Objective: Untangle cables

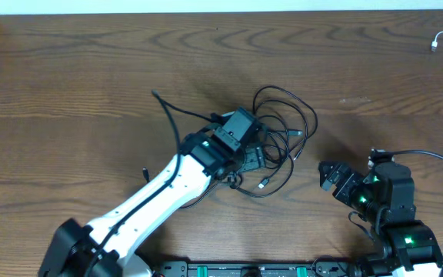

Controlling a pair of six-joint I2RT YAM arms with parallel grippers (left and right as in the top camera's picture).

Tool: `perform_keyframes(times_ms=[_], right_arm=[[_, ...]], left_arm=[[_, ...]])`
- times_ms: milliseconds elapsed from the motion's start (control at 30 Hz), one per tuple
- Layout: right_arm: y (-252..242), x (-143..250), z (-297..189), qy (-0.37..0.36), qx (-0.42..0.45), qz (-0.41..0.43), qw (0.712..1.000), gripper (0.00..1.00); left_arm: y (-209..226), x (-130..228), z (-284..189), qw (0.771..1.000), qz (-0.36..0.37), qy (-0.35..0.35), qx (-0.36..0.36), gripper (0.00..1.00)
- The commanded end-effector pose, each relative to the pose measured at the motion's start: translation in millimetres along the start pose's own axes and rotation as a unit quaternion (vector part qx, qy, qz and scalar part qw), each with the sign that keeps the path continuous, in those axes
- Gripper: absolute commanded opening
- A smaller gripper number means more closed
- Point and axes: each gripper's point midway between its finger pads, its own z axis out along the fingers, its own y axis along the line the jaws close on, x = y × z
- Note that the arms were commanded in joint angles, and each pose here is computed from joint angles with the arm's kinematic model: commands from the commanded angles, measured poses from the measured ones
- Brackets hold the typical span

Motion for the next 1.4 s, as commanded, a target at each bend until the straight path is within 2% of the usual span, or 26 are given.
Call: perform_keyframes(times_ms=[0, 133, 200, 433, 633, 800, 1033, 1200, 1300, 1367], right_arm=[[-2, 2, -1, 0.005, 0.003, 0.02, 1.0, 0.99], [0, 8, -2, 0.019, -0.002, 0.021, 1.0, 0.99], [0, 9, -2, 0.022, -0.004, 0.021, 1.0, 0.99], [0, 9, -2, 0.023, -0.005, 0.021, 1.0, 0.99], [0, 9, -1, 0.023, -0.005, 0.021, 0.999, 0.99], [0, 10, -1, 0.024, -0.004, 0.021, 0.999, 0.99], [-2, 12, -1, 0.028, -0.001, 0.023, 0.999, 0.99], [-3, 13, -2, 0.03, 0.001, 0.023, 0.999, 0.99], [-3, 13, -2, 0.03, 0.001, 0.023, 0.999, 0.99], [-3, 13, -2, 0.03, 0.001, 0.023, 0.999, 0.99]], left_arm=[[-5, -3, 18, 1.0, 0.005, 0.003, -0.004, 0.56], [-1, -4, 42, 1.0, 0.005, 0.007, -0.02, 0.34], [2, -3, 51, 0.999, 0.005, 0.011, -0.03, 0.3], [3, -4, 72, 0.999, 0.004, 0.014, -0.034, 0.3], [-4, -12, 75, 1.0, 0.005, -0.003, -0.022, 0.31], [2, -17, 78, 0.999, 0.006, -0.02, -0.039, 0.31], [7, -9, 88, 0.998, 0.011, -0.006, -0.054, 0.31], [8, -4, 93, 0.998, 0.016, -0.002, -0.059, 0.38], [12, -3, 98, 0.998, 0.016, -0.001, -0.068, 0.48], [15, -1, 104, 0.997, 0.013, 0.003, -0.074, 0.49]])
